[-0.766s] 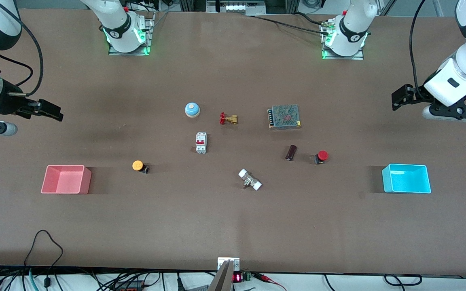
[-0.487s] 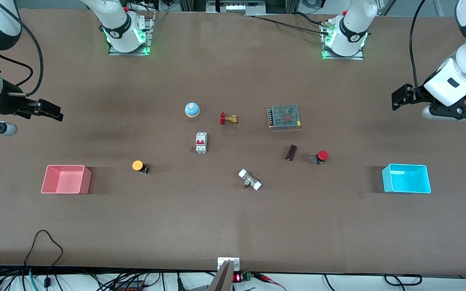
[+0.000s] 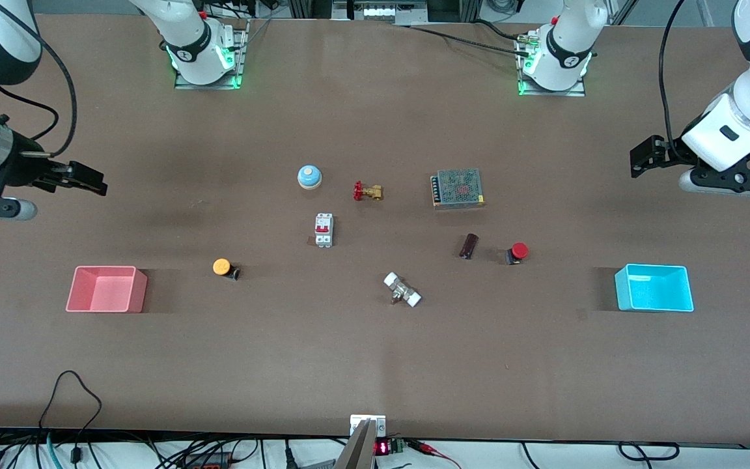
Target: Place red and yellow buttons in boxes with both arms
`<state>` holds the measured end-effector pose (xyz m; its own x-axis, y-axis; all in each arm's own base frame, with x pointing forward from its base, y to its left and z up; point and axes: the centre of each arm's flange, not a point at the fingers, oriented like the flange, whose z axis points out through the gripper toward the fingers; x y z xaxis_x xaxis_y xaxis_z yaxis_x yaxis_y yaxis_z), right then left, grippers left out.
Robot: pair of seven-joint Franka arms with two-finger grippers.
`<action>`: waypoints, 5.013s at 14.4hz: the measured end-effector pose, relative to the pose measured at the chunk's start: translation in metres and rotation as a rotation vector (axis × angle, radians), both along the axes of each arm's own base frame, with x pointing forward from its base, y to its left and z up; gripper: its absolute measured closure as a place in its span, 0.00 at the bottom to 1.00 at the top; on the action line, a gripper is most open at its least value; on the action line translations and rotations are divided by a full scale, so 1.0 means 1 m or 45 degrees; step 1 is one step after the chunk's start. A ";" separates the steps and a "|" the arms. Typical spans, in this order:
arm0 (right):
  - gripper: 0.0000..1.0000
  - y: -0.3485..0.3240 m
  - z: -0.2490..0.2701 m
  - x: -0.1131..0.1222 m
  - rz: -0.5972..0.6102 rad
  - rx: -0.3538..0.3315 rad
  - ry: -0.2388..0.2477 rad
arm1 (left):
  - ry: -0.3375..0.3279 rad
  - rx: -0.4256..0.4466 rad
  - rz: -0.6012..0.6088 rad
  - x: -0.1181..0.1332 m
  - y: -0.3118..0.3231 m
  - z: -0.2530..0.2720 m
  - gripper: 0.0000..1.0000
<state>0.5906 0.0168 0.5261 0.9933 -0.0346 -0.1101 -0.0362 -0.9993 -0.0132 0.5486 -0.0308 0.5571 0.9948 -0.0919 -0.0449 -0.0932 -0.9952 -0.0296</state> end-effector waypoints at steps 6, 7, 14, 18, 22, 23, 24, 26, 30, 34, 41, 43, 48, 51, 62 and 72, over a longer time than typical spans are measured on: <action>0.00 0.033 -0.050 0.020 0.085 0.008 -0.018 | 0.012 0.001 0.000 0.000 -0.001 -0.002 0.00; 0.00 0.037 -0.060 0.025 0.089 0.008 -0.035 | 0.015 0.000 -0.003 0.002 -0.003 -0.004 0.00; 0.00 0.074 -0.139 0.055 0.103 0.006 -0.083 | 0.178 0.005 0.107 0.043 -0.051 -0.092 0.00; 0.00 0.103 -0.173 0.064 0.034 0.003 -0.126 | 0.241 0.016 0.093 0.069 -0.106 -0.161 0.00; 0.00 0.118 -0.208 0.071 -0.036 0.002 -0.154 | 0.204 -0.007 0.083 0.088 -0.128 -0.231 0.00; 0.00 0.123 -0.221 0.072 -0.051 0.002 -0.160 | 0.183 -0.016 0.089 0.092 -0.129 -0.246 0.00; 0.00 0.128 -0.234 0.073 -0.057 0.002 -0.165 | 0.152 -0.026 0.097 0.093 -0.129 -0.263 0.00; 0.00 0.137 -0.257 0.074 -0.052 0.004 -0.174 | 0.107 -0.041 0.126 0.086 -0.130 -0.296 0.00; 0.00 0.143 -0.283 0.075 -0.061 0.018 -0.180 | 0.037 -0.059 0.160 0.057 -0.151 -0.342 0.00; 0.00 0.142 -0.293 0.073 -0.064 0.014 -0.157 | -0.003 -0.066 0.174 0.051 -0.143 -0.354 0.00; 0.00 0.141 -0.299 0.068 -0.063 0.003 -0.113 | -0.004 -0.067 0.176 0.044 -0.140 -0.366 0.13; 0.03 0.141 -0.299 0.067 -0.062 0.002 -0.105 | -0.003 -0.066 0.177 0.043 -0.140 -0.367 0.33; 0.37 0.141 -0.300 0.067 -0.061 0.000 -0.097 | -0.023 -0.073 0.179 0.048 -0.140 -0.362 0.64; 0.53 0.141 -0.300 0.066 -0.060 0.000 -0.096 | -0.036 -0.061 0.207 0.065 -0.128 -0.343 0.64; 0.65 0.106 -0.238 0.075 0.080 0.011 -0.098 | 0.146 0.023 0.230 0.118 0.016 -0.225 0.64; 0.65 -0.070 -0.179 0.089 0.260 0.009 -0.212 | 0.069 0.022 0.021 0.148 0.153 -0.280 0.64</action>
